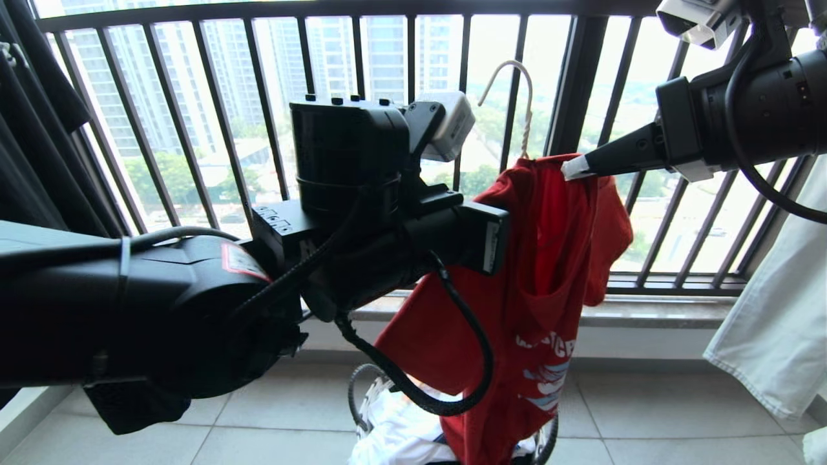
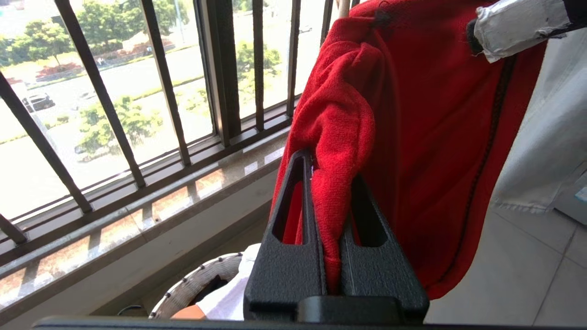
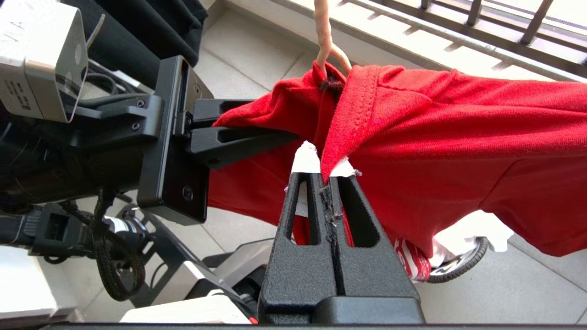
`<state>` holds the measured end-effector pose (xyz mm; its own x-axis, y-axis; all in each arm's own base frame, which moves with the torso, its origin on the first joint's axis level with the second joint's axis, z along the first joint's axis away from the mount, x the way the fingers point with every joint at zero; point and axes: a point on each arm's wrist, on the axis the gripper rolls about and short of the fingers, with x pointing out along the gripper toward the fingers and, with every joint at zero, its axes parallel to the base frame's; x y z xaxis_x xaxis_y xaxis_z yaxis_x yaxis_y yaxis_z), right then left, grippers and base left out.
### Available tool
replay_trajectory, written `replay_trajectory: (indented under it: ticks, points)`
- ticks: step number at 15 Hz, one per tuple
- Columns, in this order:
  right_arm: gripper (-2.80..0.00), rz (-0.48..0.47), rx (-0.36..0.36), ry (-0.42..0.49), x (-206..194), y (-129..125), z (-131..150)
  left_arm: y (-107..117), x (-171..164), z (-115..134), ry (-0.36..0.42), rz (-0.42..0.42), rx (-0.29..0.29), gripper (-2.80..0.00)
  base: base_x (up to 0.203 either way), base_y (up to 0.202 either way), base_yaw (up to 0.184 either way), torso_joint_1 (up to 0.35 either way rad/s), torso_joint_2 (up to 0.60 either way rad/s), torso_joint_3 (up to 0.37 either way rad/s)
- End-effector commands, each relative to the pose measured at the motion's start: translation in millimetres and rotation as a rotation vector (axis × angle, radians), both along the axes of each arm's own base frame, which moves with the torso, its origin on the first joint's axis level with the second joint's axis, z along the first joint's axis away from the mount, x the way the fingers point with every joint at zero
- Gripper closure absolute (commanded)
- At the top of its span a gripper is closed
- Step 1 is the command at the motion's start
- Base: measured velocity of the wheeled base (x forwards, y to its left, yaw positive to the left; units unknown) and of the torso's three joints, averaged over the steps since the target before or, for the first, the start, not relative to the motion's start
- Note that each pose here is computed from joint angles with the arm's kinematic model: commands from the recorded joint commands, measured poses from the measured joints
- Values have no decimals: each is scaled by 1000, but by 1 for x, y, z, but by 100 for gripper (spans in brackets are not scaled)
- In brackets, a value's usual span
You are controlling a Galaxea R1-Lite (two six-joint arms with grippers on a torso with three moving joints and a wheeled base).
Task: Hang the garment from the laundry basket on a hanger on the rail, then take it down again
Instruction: Hang the clothes on the clothes rack
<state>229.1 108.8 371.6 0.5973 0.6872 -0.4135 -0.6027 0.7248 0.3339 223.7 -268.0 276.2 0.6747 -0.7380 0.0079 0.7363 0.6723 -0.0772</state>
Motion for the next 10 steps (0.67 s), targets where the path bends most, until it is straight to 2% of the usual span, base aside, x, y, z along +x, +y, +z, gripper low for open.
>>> replay_trajectory:
  ticks: [1, 3, 5, 8, 10]
  points:
    - [0, 22, 21, -39, -1, 6, 3, -11, -5, -6, -16, -12, -34, 0, 0, 0, 0, 0, 0, 0]
    - [0, 40, 25, -57, -2, 13, 4, -14, -8, -5, -46, -5, -73, 0, 0, 0, 0, 0, 0, 0]
    - [0, 37, 17, -57, -1, 16, 3, -13, -10, -3, -50, 0, -82, 0, 0, 0, 0, 0, 0, 0]
    - [0, 32, 6, -61, -2, 21, 2, -12, -10, -1, -47, -1, -91, 0, 0, 0, 0, 0, 0, 0]
    - [0, 19, 1, -71, -2, 22, 3, -13, -11, 0, -18, -8, -123, 0, 0, 0, 0, 0, 0, 0]
